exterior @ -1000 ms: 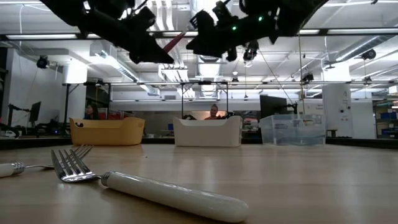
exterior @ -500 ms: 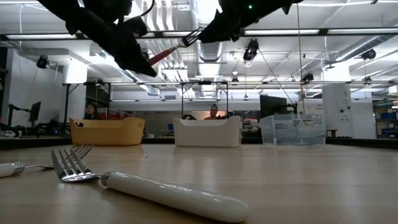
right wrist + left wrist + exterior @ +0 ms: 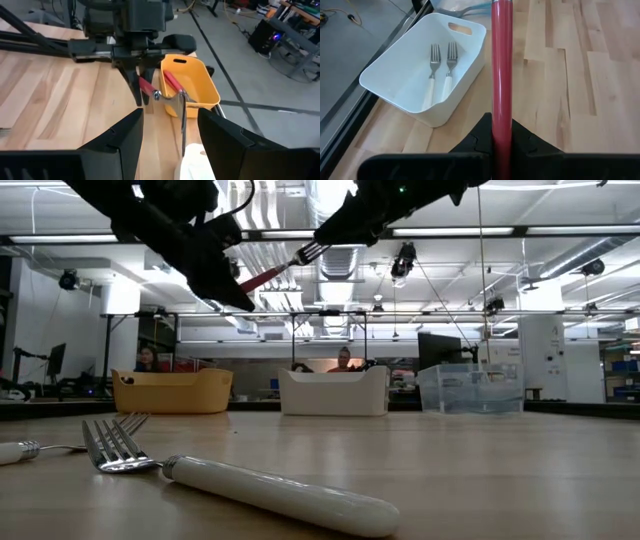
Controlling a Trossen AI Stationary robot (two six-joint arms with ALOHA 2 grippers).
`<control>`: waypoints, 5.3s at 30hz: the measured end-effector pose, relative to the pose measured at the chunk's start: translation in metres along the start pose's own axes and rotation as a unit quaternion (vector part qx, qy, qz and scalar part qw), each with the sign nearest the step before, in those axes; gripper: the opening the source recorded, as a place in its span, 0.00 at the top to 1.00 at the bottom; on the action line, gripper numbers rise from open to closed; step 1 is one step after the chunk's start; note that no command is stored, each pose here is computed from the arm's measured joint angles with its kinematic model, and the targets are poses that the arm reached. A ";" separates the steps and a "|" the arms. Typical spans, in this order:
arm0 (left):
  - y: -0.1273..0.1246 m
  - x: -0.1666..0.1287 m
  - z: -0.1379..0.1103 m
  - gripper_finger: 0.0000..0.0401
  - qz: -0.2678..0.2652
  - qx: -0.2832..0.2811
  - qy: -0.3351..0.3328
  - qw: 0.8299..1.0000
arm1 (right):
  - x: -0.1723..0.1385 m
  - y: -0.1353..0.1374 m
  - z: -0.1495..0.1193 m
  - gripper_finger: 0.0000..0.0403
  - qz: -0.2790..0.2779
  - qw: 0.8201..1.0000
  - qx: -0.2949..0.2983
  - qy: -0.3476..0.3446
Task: Sort silverware by color (type)
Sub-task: Put the pink fork into the yellow bin
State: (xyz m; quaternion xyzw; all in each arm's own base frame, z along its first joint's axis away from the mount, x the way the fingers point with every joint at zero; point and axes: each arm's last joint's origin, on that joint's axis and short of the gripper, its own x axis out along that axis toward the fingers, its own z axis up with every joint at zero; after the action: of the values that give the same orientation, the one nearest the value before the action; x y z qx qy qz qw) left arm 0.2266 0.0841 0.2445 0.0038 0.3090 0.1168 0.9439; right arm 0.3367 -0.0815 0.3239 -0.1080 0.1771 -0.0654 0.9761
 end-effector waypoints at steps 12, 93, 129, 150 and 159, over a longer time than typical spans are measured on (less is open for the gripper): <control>0.000 0.001 0.000 0.99 -0.001 -0.001 0.001 1.000 | 0.018 -0.002 -0.010 0.78 -0.006 1.000 0.000 0.001; 0.011 -0.005 -0.004 0.37 0.203 0.040 0.067 0.976 | 0.067 -0.021 -0.079 0.98 -0.065 0.956 0.252 0.132; 0.000 0.069 -0.002 0.65 0.206 0.153 0.028 0.966 | 0.070 -0.023 -0.075 0.98 -0.078 0.919 0.377 0.090; 0.012 0.047 -0.012 0.94 0.188 0.035 0.078 0.979 | 0.066 -0.030 -0.069 0.76 -0.085 0.922 0.372 0.070; 0.051 0.010 -0.025 0.94 0.222 0.001 0.142 0.965 | 0.046 -0.039 -0.063 0.65 -0.096 0.927 0.353 0.089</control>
State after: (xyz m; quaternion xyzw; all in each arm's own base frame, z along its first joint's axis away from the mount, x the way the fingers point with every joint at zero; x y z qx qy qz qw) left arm 0.2084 0.1338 0.2226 0.0565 0.4316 0.3219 0.8408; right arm 0.3538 -0.1386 0.2603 0.2329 0.2177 -0.2263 0.9204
